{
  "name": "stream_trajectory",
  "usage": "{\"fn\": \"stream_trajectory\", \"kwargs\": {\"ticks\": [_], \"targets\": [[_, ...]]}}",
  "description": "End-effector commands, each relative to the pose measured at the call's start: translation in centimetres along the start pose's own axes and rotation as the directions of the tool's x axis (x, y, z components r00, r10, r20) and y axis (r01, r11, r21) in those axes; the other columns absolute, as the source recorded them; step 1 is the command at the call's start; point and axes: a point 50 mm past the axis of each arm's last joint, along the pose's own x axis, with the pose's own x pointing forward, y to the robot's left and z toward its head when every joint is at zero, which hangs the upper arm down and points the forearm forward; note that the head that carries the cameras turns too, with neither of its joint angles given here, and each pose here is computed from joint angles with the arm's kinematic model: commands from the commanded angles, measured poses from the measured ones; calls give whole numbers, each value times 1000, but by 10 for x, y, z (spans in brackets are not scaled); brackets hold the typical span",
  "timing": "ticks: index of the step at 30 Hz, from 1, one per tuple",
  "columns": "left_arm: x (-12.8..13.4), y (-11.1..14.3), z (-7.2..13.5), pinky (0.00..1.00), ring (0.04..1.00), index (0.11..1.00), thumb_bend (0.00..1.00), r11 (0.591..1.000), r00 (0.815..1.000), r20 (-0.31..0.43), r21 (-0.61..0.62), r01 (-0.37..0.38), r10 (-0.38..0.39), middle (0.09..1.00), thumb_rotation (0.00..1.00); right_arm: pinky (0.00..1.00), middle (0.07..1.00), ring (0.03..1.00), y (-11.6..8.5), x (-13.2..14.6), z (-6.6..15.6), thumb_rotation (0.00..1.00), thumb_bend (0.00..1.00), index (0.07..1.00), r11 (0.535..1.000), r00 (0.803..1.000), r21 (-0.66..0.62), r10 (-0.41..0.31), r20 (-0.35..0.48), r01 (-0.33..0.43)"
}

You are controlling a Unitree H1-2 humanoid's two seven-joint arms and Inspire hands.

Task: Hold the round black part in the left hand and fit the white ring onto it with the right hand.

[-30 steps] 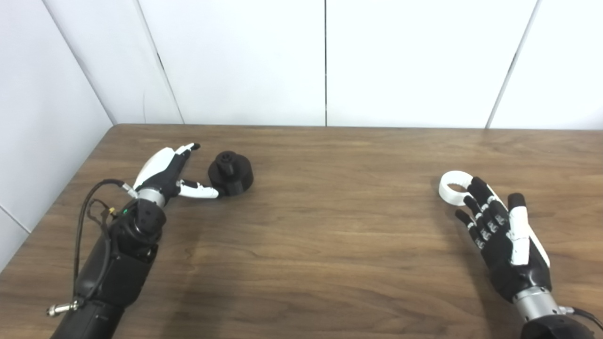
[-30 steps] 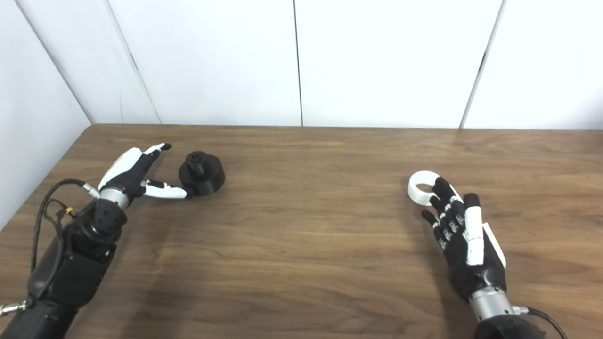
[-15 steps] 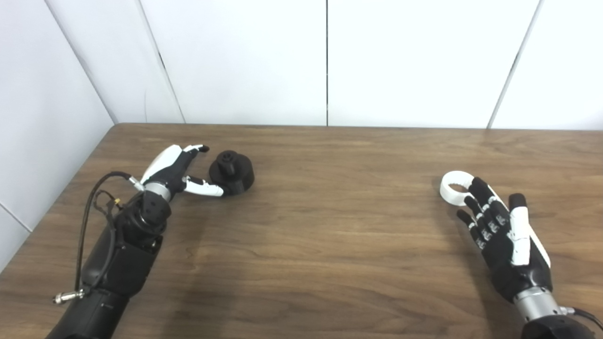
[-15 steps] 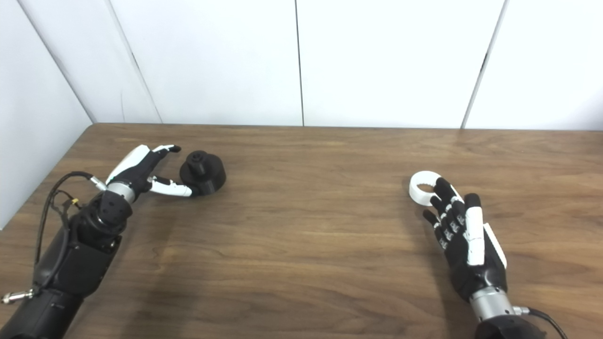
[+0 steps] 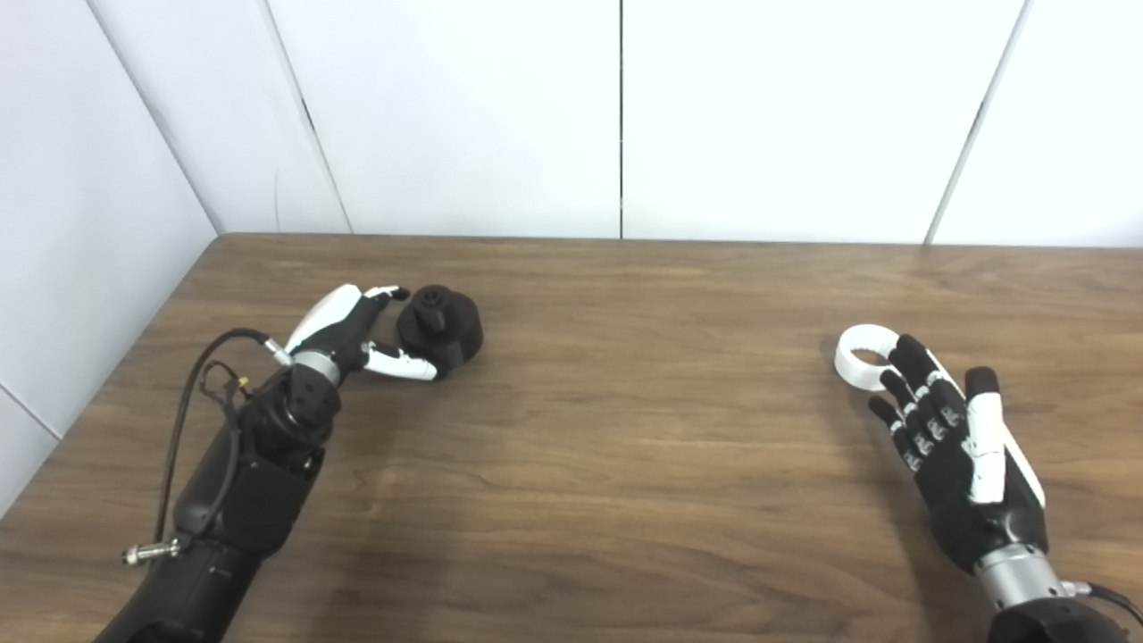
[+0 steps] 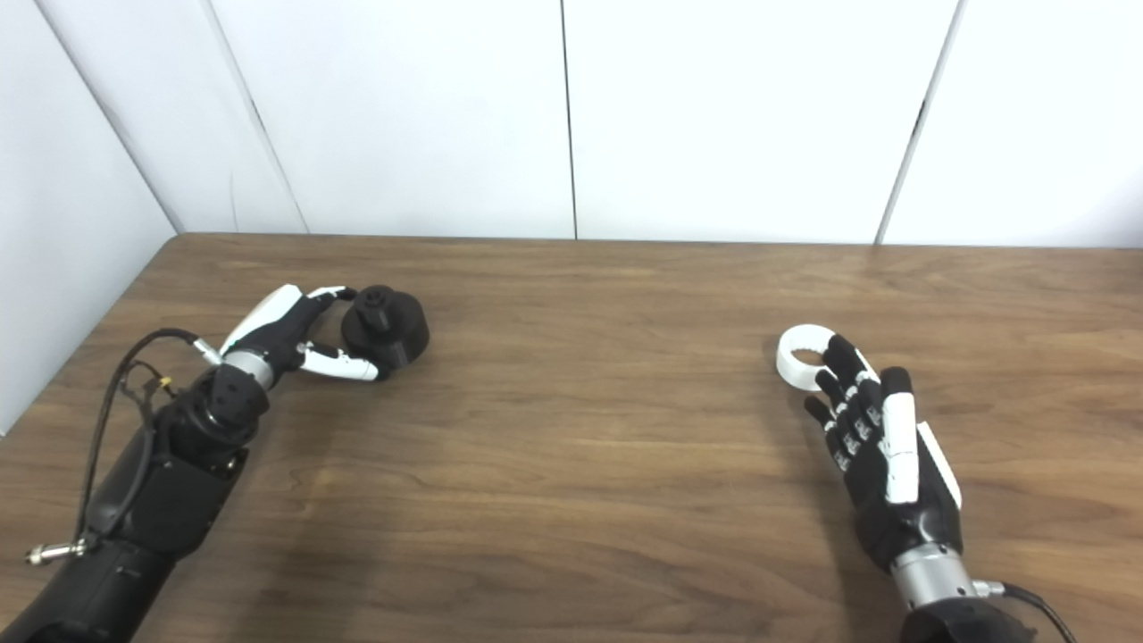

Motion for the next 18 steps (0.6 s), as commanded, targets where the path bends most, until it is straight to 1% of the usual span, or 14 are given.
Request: {"fn": "stream_trajectory", "kwargs": {"ticks": [1, 7, 15, 17, 18], "targets": [[7, 29, 21, 988, 1000, 919, 957, 995, 993, 74, 32, -98, 95, 1000, 252, 947, 968, 977, 2, 6, 20, 1000, 627, 933, 999, 995, -21, 31, 96, -29], [11, 23, 26, 972, 1000, 911, 957, 995, 992, 92, 27, -93, 90, 1000, 234, 946, 970, 983, 3, 4, 21, 1000, 633, 936, 1000, 995, -19, 23, 96, -22], [13, 17, 29, 963, 1000, 923, 946, 996, 992, 98, 24, -80, 78, 1000, 264, 938, 971, 981, 2, 3, 20, 1000, 626, 933, 999, 995, -28, 19, 98, -17], [13, 17, 29, 966, 1000, 919, 935, 996, 992, 99, 23, -82, 80, 1000, 264, 944, 975, 985, 1, 2, 19, 1000, 629, 933, 999, 995, -30, 21, 97, -18], [13, 16, 30, 966, 1000, 901, 912, 996, 991, 102, 18, -84, 82, 1000, 257, 949, 976, 986, 1, 2, 19, 1000, 624, 936, 999, 995, -29, 23, 97, -20]]}}
